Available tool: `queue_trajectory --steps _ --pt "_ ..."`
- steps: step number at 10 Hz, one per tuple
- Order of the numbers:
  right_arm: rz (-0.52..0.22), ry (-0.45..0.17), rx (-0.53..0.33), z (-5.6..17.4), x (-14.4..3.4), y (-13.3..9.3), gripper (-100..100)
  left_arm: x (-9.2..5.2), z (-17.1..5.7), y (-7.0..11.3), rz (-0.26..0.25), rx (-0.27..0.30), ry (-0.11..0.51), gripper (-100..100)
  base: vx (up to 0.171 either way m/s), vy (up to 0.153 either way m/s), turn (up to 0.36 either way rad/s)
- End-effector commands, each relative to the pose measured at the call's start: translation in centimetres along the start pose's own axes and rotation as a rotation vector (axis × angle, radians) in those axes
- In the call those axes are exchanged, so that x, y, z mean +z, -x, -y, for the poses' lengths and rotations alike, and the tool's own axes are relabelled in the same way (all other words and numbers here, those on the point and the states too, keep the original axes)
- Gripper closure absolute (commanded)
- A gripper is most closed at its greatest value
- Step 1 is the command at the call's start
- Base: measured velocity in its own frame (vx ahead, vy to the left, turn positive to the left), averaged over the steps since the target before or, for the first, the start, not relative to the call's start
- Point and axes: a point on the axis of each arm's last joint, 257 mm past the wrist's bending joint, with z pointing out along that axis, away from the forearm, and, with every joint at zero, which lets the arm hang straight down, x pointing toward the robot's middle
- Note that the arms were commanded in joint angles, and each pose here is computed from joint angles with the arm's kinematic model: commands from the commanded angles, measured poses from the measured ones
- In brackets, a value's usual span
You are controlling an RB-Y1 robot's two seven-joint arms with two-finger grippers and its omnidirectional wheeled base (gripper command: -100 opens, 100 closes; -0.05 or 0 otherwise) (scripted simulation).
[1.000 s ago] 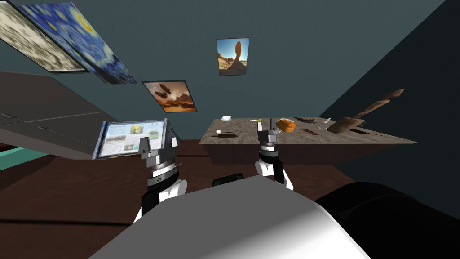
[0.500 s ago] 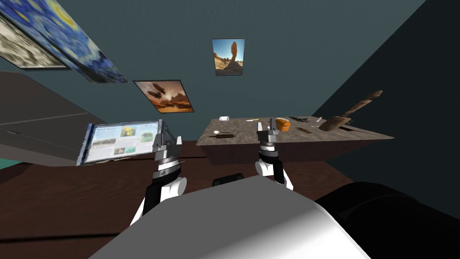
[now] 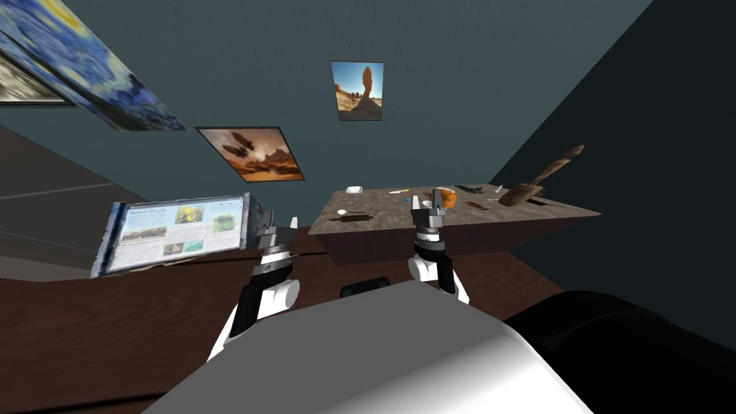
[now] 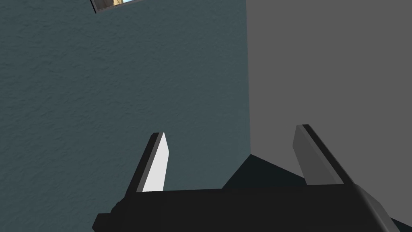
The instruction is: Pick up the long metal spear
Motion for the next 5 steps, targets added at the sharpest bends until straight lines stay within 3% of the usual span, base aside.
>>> queue_trajectory --steps 1,5 --pt "0.0 0.0 0.0 0.0 0.0 0.0 0 0.2 -1.1 -0.1 0.0 -0.006 0.04 -100 -0.003 -0.028 -0.06" --pt "0.0 0.0 0.0 0.0 0.0 0.0 0 1.2 -3.4 -0.7 -0.008 -0.03 0.128 -100 0.0 -0.033 -0.09"
